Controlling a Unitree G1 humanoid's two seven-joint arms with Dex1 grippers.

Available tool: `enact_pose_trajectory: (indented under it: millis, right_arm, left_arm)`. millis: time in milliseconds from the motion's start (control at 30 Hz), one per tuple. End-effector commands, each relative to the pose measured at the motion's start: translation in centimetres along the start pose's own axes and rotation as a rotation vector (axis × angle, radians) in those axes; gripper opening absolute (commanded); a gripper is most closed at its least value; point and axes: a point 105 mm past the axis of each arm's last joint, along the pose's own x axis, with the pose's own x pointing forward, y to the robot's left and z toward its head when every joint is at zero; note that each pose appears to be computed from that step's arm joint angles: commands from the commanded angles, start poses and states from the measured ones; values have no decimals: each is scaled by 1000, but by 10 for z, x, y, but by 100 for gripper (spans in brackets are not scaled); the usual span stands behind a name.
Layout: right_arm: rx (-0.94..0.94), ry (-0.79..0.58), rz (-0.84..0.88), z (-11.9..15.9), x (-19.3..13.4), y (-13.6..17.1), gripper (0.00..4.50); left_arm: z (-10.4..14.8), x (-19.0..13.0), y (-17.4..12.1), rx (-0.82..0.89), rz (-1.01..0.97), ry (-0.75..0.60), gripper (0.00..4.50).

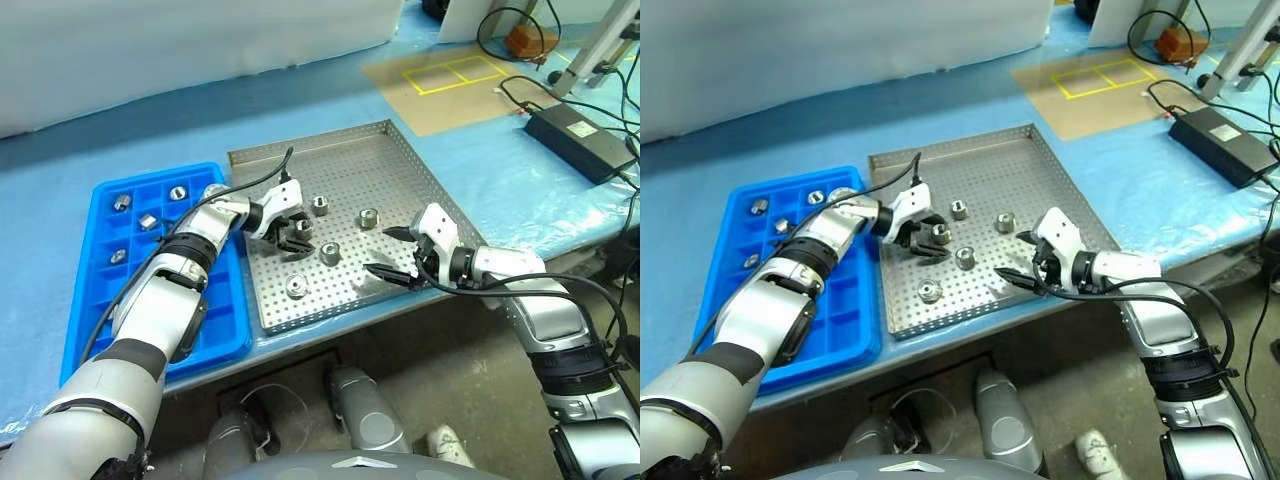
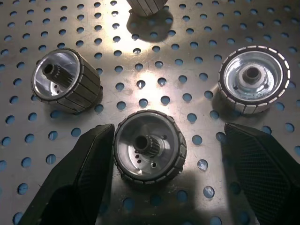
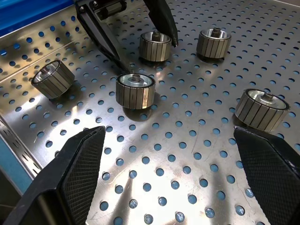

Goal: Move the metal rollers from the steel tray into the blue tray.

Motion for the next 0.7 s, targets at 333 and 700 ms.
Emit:
enact_pose_trajectory:
  millis: [333,700]
  right_arm:
    - [-34,-44,-7,14,-5,-1,450]
    - [-53,-34,19,13,0,3,450]
  left_arm:
    - [-3,-1,13,43,110,32,309]
    - [-7,-2,14,40,132,38,172]
